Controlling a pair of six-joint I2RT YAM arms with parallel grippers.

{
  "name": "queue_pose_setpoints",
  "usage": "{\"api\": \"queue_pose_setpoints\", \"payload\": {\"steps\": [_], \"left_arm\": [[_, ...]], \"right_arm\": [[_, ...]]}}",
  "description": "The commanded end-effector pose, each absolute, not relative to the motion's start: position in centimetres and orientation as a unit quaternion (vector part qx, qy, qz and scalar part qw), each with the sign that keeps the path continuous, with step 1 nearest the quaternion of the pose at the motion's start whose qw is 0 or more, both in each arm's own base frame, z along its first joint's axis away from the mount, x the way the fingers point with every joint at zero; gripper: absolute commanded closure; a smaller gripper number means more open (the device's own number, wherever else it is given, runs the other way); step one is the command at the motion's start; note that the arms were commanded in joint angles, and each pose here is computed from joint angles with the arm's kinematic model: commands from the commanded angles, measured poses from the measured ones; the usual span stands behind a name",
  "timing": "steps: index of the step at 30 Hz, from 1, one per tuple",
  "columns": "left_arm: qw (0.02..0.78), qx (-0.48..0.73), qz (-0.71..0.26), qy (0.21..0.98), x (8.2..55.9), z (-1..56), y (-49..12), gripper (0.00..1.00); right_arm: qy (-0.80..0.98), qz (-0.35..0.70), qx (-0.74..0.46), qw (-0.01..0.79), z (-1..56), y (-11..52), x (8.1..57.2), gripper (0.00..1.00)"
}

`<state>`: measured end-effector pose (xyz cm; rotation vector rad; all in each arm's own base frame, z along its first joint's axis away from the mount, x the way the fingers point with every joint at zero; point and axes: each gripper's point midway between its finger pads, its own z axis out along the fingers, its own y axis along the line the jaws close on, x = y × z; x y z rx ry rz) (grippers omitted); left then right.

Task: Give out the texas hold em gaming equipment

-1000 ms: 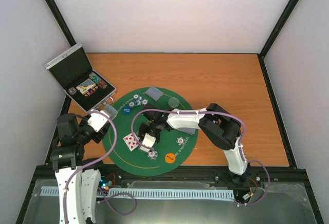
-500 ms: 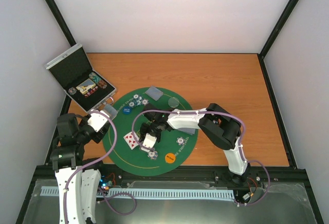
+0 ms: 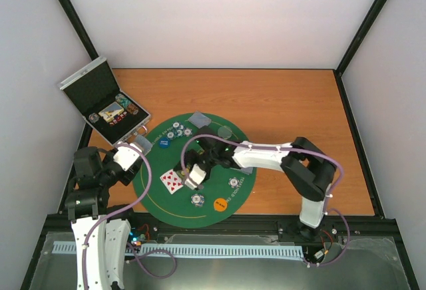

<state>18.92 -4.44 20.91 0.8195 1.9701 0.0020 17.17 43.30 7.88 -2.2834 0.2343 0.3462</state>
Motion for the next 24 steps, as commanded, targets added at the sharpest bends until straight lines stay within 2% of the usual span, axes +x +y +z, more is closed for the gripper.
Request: {"api": "queue_pose_setpoints", "payload": {"steps": [1, 4, 6, 10, 15, 24], "left_arm": [[0.495, 0.349, 0.017, 0.795, 19.0, 22.0, -4.3, 0.49], [0.491, 0.358, 0.018, 0.794, 18.8, 21.7, -4.4, 0.49], [0.487, 0.366, 0.016, 0.793, 18.7, 21.5, -4.6, 0.49], [0.476, 0.391, 0.01, 0.788, 18.1, 21.2, -5.0, 0.49], [0.462, 0.406, 0.017, 0.788, 17.7, 20.9, -4.9, 0.49], [0.467, 0.407, 0.007, 0.785, 17.6, 21.5, -5.3, 0.49]], "right_arm": [[0.193, 0.219, -0.793, 0.535, 17.9, 45.0, 18.7, 0.26], [0.324, 0.298, -0.677, 0.591, 24.5, 44.6, 21.7, 0.1], [0.416, 0.365, -0.589, 0.589, 28.0, 44.1, 23.9, 0.02], [0.59, 0.465, -0.457, 0.477, 29.8, 44.6, 27.2, 0.02], [0.663, 0.553, -0.384, 0.328, 29.1, 47.0, 26.2, 0.1], [0.673, 0.534, -0.448, 0.246, 26.0, 50.6, 22.0, 0.11]]}}
